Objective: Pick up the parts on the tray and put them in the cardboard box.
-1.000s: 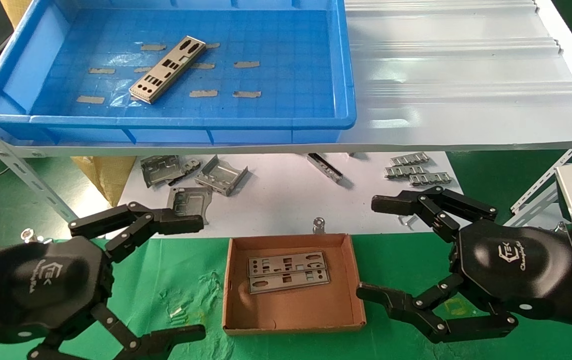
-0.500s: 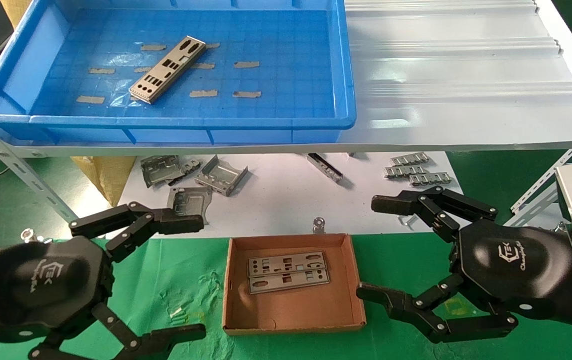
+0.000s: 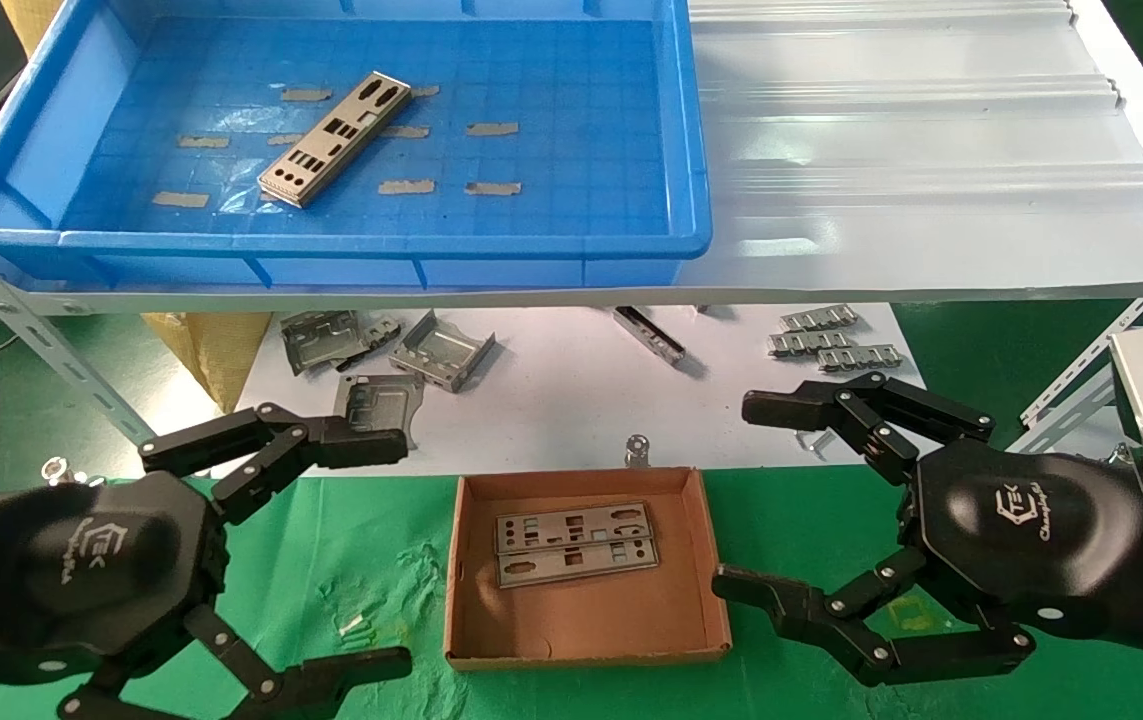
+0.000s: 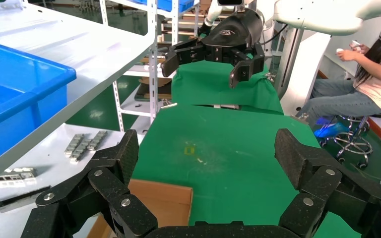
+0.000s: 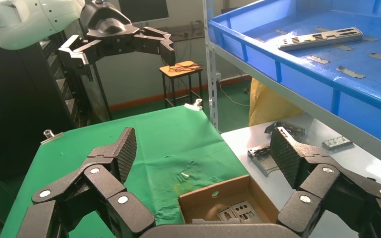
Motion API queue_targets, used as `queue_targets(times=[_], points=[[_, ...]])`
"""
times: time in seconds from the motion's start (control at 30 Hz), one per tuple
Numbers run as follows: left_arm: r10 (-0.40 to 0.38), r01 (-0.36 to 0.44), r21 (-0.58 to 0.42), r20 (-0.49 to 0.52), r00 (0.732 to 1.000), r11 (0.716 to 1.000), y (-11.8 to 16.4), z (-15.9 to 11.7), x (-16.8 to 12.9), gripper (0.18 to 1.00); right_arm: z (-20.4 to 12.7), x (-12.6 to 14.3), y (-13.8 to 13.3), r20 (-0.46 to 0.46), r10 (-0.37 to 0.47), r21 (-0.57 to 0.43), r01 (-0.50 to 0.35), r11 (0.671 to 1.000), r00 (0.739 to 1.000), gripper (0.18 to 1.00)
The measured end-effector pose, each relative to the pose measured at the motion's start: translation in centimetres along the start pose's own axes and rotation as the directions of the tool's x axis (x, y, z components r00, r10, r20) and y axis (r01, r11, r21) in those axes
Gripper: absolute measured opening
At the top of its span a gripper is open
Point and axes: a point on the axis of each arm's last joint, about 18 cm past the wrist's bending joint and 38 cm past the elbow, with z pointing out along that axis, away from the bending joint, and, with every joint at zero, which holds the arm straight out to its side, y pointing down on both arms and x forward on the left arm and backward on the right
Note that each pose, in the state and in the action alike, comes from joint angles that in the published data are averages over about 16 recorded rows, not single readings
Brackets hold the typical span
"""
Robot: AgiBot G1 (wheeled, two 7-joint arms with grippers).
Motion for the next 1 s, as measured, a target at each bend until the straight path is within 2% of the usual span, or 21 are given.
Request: queue_targets(times=[1.0], points=[[0.000, 0.000, 0.000, 0.000, 1.000, 1.000, 0.00, 0.00, -0.01, 1.001, 0.00, 0.00, 0.00, 0.000, 0.000, 0.000, 0.000, 1.000, 1.000, 1.000]])
